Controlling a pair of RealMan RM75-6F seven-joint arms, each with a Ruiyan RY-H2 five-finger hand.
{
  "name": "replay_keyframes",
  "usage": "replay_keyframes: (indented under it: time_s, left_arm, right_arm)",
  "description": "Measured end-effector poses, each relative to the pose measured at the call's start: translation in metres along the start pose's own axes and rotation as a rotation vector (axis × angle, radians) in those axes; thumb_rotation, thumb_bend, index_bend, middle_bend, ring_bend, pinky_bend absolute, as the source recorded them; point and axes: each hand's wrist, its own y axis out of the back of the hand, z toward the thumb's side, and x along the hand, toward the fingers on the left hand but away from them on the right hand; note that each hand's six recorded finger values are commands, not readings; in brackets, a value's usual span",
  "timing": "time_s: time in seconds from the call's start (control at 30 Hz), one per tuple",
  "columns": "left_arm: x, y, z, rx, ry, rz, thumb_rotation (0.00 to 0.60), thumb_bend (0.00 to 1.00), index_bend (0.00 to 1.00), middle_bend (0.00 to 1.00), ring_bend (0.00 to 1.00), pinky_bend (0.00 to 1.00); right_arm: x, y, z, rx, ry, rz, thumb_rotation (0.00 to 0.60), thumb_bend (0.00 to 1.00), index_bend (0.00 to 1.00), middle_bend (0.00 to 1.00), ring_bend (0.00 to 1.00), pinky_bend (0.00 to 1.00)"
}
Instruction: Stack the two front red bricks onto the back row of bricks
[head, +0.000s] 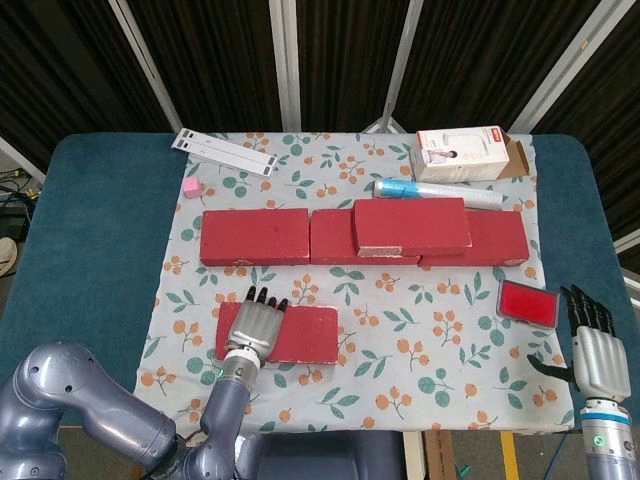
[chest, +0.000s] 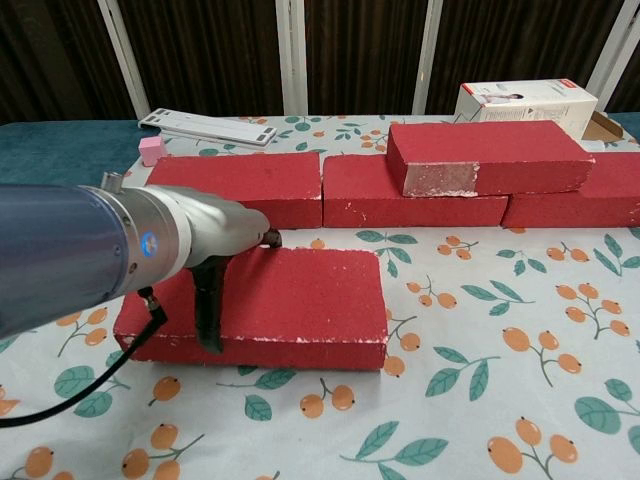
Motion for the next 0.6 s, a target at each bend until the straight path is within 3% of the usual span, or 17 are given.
replay_keyframes:
  time_s: [0.27, 0.6]
  left_arm:
    - [0.006, 0.028, -0.024, -0.005, 0.027, 0.095, 0.6, 0.01, 0.38, 0.39, 0.0, 0.05]
    - [0.014, 0.082, -0.054, -0.033, -0.014, 0.215, 0.6, 0.01, 0.4, 0.41, 0.0, 0.05]
  right_arm:
    - [-0.001, 0.0, -0.001, 0.005, -0.008, -0.002, 0.6, 0.07, 0.0, 0.0, 0.0, 0.0]
    - [-0.003, -0.003, -0.004, 0.014, -0.025, 0.003, 0.6, 0.07, 0.0, 0.0, 0.0, 0.0]
